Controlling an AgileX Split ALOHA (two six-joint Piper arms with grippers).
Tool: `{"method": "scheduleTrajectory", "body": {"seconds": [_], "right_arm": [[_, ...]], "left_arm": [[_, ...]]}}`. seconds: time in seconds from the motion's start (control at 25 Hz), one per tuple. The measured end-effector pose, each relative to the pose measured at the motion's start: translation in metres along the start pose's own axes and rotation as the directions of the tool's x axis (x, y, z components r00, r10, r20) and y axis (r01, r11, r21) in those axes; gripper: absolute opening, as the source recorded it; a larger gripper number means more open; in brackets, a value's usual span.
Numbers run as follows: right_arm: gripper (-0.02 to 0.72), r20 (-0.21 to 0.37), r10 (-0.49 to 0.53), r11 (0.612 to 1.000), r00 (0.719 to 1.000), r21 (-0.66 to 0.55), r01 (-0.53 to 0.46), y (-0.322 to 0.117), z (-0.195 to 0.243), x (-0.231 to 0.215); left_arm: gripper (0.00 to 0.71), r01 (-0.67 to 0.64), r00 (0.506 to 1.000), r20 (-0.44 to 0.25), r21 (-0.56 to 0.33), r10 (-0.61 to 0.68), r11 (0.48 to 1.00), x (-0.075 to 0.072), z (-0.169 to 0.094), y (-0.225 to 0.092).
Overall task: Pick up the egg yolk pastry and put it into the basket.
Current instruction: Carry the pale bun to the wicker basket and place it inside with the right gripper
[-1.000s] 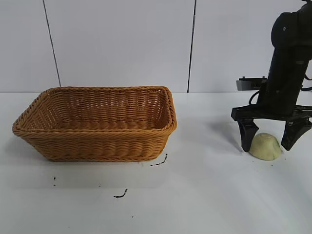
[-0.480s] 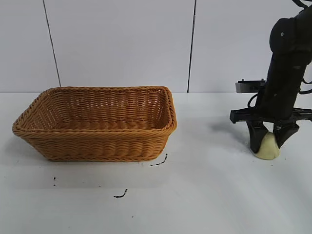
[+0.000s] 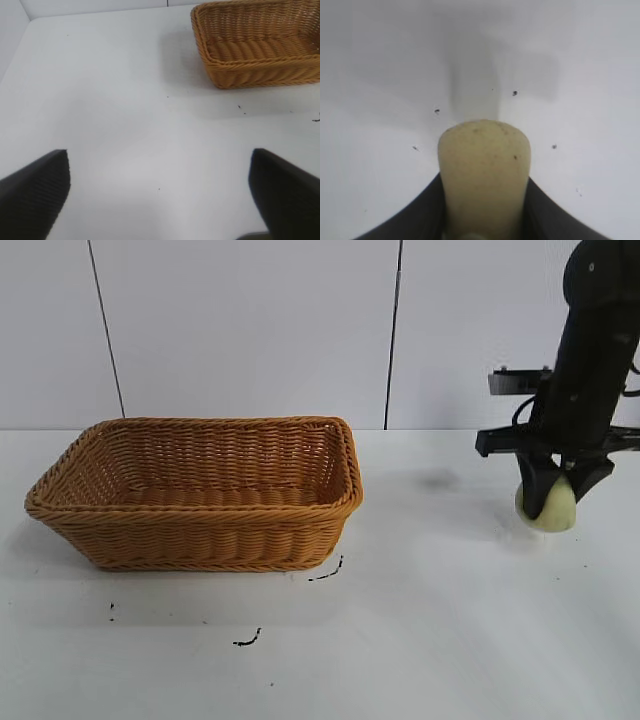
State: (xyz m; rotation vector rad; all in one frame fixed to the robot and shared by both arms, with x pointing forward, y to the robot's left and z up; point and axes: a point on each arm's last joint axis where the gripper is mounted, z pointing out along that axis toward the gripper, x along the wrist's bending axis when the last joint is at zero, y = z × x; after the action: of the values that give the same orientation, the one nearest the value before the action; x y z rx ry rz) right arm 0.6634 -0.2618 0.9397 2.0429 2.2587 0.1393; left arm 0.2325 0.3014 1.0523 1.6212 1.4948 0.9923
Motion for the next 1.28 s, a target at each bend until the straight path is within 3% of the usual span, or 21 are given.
{"method": "scheduleTrajectory", "body": {"seconds": [0.32,0.76,1.04,1.28], "right_arm": [[0.232,-0.005,0.004,0.993,1.000,-0.118,-0.005,0.024,-0.088,0.000],[0.232,-0.049,-0.008,0.963,0.999,-0.271,-0.005,0.046,-0.132,0.009],[0.232,-0.055,-0.152,0.952,0.987,-0.277,0.131,0.049,-0.128,0.071],[0.232,-0.056,-0.322,0.915,0.945,-0.275,0.295,0.036,-0.115,0.151]], "left_arm": [[0.697,0.000,1.000,0.000,0.000,0.000,1.000,0.000,0.000,0.000],[0.697,0.000,1.000,0.000,0.000,0.000,1.000,0.000,0.000,0.000],[0.697,0.000,1.000,0.000,0.000,0.000,1.000,0.000,0.000,0.000],[0.697,0.000,1.000,0.000,0.000,0.000,1.000,0.000,0.000,0.000]]}}
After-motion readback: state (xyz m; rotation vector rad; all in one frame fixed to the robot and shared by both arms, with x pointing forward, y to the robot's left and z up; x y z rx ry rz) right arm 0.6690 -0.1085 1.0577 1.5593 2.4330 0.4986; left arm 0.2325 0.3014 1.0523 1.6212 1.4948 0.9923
